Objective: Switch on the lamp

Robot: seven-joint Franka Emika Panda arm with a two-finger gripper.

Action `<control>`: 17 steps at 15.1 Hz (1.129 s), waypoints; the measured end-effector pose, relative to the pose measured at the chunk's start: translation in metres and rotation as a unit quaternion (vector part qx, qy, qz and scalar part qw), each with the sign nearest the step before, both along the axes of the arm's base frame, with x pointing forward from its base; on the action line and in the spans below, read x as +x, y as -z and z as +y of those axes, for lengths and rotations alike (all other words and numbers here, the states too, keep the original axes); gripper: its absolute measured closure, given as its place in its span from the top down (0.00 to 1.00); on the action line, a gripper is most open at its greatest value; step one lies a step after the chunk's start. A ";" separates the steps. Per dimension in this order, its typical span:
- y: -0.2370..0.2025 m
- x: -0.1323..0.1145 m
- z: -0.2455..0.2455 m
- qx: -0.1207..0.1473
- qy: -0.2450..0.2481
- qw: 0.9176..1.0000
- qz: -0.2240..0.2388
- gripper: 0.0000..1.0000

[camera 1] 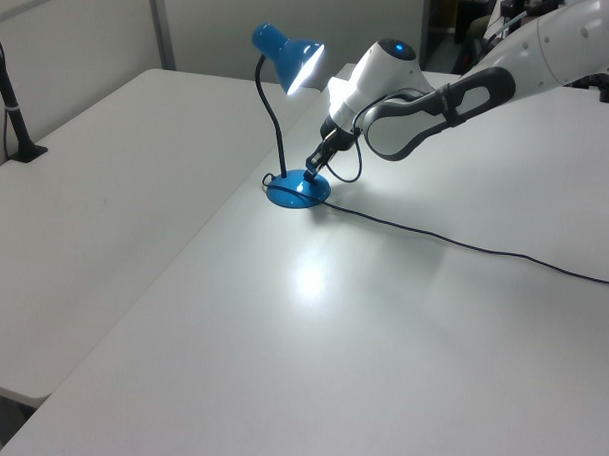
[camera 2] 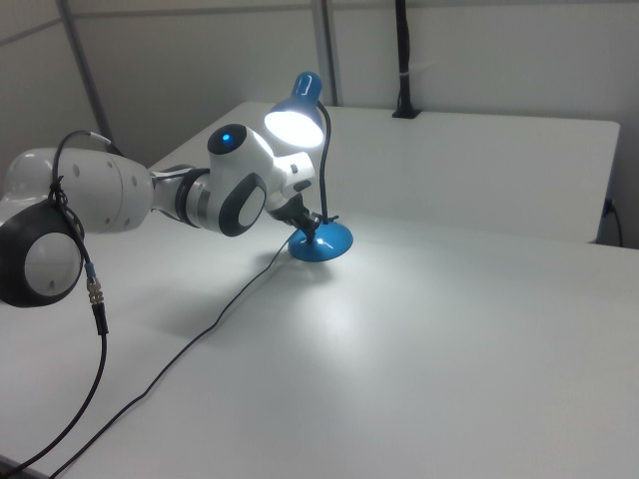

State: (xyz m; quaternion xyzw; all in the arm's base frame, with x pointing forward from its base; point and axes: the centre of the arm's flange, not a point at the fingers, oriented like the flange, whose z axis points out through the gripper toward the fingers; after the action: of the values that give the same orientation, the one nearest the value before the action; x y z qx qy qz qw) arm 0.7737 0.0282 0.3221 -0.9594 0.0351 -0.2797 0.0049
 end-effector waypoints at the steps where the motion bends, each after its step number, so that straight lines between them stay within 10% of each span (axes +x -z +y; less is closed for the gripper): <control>1: -0.002 0.000 0.001 0.000 -0.001 1.000 -0.003 0.00; 6: -0.050 -0.025 -0.005 0.015 0.005 1.000 0.014 0.00; 11: -0.144 -0.105 -0.020 -0.005 -0.016 0.975 0.220 0.02; 17: -0.208 -0.162 -0.059 -0.016 -0.023 0.953 0.302 0.58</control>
State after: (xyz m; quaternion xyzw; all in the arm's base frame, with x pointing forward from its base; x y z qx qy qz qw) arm 0.6113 -0.0303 0.5305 -0.9996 0.0082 0.0224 -0.0146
